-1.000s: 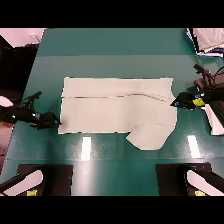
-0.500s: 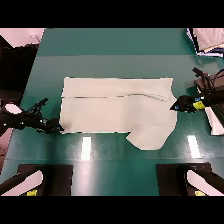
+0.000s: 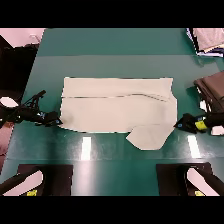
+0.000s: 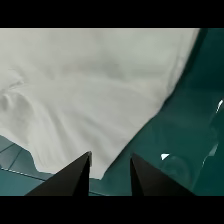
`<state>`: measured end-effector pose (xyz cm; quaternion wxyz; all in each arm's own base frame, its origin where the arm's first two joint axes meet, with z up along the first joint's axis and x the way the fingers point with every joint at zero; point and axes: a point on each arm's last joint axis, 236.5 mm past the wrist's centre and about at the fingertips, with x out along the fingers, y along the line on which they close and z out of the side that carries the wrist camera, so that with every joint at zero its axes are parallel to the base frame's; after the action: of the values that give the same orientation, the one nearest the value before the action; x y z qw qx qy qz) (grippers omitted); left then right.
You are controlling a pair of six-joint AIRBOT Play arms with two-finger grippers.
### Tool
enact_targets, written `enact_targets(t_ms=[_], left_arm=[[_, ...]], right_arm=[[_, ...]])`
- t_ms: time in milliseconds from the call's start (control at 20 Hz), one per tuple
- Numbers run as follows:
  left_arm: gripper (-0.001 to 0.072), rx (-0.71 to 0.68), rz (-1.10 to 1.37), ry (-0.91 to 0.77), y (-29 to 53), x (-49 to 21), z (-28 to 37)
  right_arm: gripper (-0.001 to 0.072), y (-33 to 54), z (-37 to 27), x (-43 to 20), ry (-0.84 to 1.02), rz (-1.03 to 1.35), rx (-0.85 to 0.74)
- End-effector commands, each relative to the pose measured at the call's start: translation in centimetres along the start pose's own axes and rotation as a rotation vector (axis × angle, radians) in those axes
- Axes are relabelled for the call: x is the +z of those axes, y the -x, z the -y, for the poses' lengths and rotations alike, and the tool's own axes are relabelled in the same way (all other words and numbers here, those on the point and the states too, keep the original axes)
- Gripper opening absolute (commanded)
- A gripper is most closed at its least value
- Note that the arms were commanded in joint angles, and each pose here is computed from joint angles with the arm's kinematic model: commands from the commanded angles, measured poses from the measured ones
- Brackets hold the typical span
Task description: Fold the shirts.
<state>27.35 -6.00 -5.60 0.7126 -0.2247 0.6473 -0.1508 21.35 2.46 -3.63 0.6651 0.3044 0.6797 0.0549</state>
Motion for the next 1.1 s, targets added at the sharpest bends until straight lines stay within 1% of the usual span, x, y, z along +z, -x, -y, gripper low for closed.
enact_targets(t_ms=[0, 250, 500, 700, 750, 800, 850, 900, 950, 1050], left_arm=[[0.0021, -0.011, 0.013, -0.003, 0.3, 0.5, 0.5], [0.0021, -0.014, 0.014, -0.002, 0.3, 0.5, 0.5], [0.0021, -0.013, 0.016, -0.001, 0.3, 0.6, 0.5], [0.0021, -0.013, 0.016, -0.001, 0.3, 0.6, 0.5], [0.0021, -0.012, 0.017, -0.002, 0.3, 0.6, 0.5], [0.0021, -0.012, 0.016, -0.002, 0.3, 0.6, 0.5], [0.0021, -0.012, 0.015, -0.002, 0.3, 0.5, 0.5], [0.002, -0.013, 0.013, -0.002, 0.3, 0.5, 0.5], [0.002, -0.013, 0.012, -0.003, 0.3, 0.5, 0.5], [0.0019, -0.009, 0.006, -0.017, 0.6, 0.3, 0.5]], right_arm=[[0.029, -2.6, 2.3, -1.9, -0.107, -0.02, 0.015], [0.029, -4.2, 3.5, -1.3, -0.137, 0.037, -0.003], [0.029, -4.1, 2.6, 0.3, -0.15, 0.099, 0.035], [0.0287, -5.3, 0.9, -0.2, -0.044, 0.069, 0.013], [0.027, -5.5, 0.6, -0.2, -0.027, 0.071, 0.009], [0.0187, -5.6, 0.6, -0.3, -0.019, 0.067, 0.006], [0.0164, -5.6, 0.7, -0.5, -0.014, 0.06, -0.002], [0.0114, -5.6, 0.8, -0.6, -0.013, 0.055, -0.004], [0.0021, -5.5, 0.8, -0.7, -0.012, 0.052, -0.003], [0.0019, -4.8, 0.4, -0.6, 0.023, 0.042, -0.001]])
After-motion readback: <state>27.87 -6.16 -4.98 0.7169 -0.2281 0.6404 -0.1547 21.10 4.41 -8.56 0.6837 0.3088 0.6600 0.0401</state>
